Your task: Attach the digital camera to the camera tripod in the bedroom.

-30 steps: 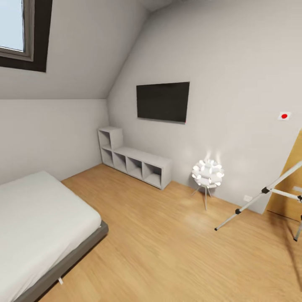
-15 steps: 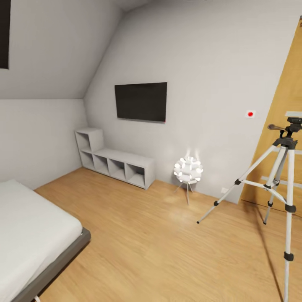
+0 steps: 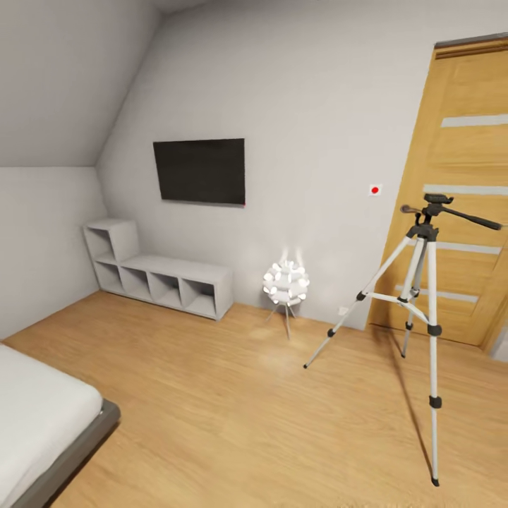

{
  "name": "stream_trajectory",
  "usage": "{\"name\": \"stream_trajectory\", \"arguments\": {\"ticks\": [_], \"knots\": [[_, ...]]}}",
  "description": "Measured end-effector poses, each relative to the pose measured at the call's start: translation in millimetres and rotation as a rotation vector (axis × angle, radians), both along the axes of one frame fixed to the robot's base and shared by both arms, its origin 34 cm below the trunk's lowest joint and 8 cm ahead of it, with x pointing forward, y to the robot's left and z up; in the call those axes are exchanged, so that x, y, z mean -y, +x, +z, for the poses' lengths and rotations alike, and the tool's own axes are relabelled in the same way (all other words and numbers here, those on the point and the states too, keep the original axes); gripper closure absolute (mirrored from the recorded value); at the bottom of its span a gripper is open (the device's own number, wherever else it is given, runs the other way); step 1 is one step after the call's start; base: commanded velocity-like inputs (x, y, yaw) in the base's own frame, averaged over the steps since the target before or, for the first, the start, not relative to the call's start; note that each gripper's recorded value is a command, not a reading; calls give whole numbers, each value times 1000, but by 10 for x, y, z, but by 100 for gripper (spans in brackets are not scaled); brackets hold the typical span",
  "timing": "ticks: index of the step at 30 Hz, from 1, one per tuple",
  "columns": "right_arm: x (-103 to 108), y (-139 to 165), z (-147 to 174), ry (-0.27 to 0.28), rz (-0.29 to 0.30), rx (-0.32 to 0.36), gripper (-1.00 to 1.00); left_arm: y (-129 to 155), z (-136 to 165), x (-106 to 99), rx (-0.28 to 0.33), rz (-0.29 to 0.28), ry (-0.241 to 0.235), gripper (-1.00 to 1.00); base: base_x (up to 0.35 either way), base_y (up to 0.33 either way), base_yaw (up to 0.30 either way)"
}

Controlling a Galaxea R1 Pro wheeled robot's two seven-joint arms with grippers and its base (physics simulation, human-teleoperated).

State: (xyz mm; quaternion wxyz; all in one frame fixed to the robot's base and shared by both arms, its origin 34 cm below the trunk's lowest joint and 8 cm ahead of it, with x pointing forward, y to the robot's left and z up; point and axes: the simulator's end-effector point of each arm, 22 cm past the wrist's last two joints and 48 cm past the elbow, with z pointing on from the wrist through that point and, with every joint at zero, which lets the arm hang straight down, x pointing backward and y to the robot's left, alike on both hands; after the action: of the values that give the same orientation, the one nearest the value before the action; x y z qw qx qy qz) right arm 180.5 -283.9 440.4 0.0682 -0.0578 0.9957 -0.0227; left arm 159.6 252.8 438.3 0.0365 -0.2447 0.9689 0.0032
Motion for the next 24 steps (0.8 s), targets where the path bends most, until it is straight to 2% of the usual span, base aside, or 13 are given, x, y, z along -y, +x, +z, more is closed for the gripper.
{"name": "stream_trajectory", "arguments": {"ticks": [24], "knots": [[-30,-6,-2,5,-2,-2,-100,-5,0,10,-1,-3,0,-100,0,0,-296]]}}
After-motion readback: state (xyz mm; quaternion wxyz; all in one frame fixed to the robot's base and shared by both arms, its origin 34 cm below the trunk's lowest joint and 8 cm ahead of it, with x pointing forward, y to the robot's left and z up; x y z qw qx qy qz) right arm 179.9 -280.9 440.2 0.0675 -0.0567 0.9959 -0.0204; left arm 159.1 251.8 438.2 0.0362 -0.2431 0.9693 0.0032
